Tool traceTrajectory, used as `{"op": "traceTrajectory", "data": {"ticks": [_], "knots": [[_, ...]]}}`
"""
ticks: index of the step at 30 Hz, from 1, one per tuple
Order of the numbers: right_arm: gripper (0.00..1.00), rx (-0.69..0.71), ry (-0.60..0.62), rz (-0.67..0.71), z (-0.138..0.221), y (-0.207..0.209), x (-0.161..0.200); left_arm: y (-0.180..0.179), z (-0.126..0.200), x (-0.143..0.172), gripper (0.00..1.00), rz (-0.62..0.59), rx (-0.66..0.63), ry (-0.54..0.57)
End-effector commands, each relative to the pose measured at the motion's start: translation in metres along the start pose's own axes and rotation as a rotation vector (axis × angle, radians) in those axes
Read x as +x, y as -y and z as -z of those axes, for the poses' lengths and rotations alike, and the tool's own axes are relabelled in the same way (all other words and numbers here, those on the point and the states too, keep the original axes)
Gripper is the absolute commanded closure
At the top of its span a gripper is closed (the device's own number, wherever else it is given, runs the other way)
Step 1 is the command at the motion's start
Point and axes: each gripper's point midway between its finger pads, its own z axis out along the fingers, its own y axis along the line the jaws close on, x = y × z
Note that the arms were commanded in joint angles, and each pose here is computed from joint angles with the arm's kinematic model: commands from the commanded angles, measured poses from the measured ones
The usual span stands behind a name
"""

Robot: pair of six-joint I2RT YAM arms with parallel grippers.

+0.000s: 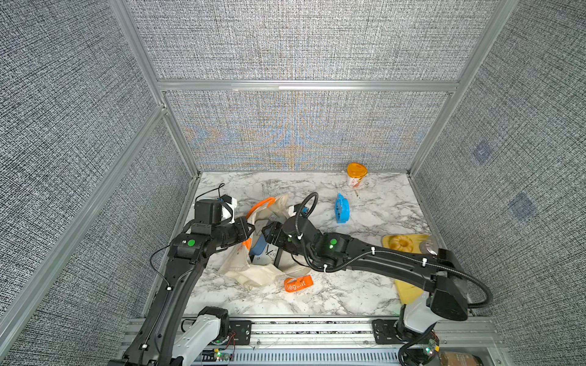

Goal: Take the alarm clock out of the canvas bag
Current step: Pick up the alarm from the canvas bag.

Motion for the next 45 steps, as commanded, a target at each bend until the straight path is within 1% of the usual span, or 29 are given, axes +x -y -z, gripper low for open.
{"op": "traceTrajectory", "data": {"ticks": [1, 3, 7, 8, 10, 12, 14, 16, 19, 22, 24, 28, 32, 35, 38, 40, 45], "knots": [[0.24, 0.062, -0.03, 0.237, 0.015, 0.008, 0.003, 0.011, 0.002, -0.012, 1.0, -0.029, 0.04, 0.039], [0.24, 0.06, -0.074, 0.38, 0.019, 0.003, 0.007, 0.011, 0.003, -0.012, 1.0, -0.03, 0.04, 0.039], [0.25, 0.052, -0.176, 0.642, 0.023, 0.015, 0.023, 0.011, 0.004, -0.011, 1.0, -0.035, 0.034, 0.036], [0.25, 0.048, -0.182, 0.684, 0.023, 0.019, 0.026, 0.011, 0.005, -0.012, 1.0, -0.038, 0.034, 0.038], [0.25, -0.011, -0.218, 0.744, 0.019, 0.019, 0.034, 0.012, 0.006, -0.013, 1.0, -0.041, 0.033, 0.038], [0.25, -0.004, -0.248, 0.747, 0.009, 0.023, 0.036, 0.014, 0.006, -0.015, 1.0, -0.042, 0.036, 0.039], [0.24, 0.004, -0.286, 0.727, -0.005, 0.024, 0.041, 0.017, 0.007, -0.018, 1.0, -0.041, 0.042, 0.044], [0.24, -0.023, -0.305, 0.693, -0.017, 0.015, 0.047, 0.018, 0.008, -0.019, 1.0, -0.044, 0.045, 0.051], [0.23, -0.021, -0.329, 0.594, -0.04, 0.012, 0.056, 0.019, 0.009, -0.02, 1.0, -0.052, 0.044, 0.055], [0.21, 0.045, -0.336, 0.487, -0.06, 0.022, 0.057, 0.018, 0.009, -0.018, 1.0, -0.053, 0.041, 0.047], [0.2, 0.073, -0.355, 0.391, -0.07, 0.029, 0.056, 0.016, 0.008, -0.016, 1.0, -0.054, 0.04, 0.042], [0.19, 0.068, -0.337, 0.232, -0.09, 0.033, 0.051, 0.012, 0.003, -0.011, 1.0, -0.05, 0.042, 0.032], [0.19, 0.14, -0.295, 0.118, -0.103, 0.05, 0.046, 0.011, 0.0, -0.009, 1.0, -0.047, 0.046, 0.024], [0.18, 0.176, -0.238, 0.078, -0.106, 0.059, 0.039, 0.01, 0.0, -0.008, 1.0, -0.051, 0.045, 0.023], [0.18, 0.163, -0.196, 0.068, -0.11, 0.058, 0.032, 0.009, -0.002, -0.004, 1.0, -0.052, 0.051, 0.014], [0.18, 0.136, -0.184, 0.064, -0.116, 0.053, 0.029, 0.008, -0.003, -0.001, 1.0, -0.057, 0.059, 0.01], [0.19, 0.144, -0.182, 0.06, -0.132, 0.054, 0.029, 0.005, -0.006, 0.004, 1.0, -0.067, 0.072, 0.01]]}}
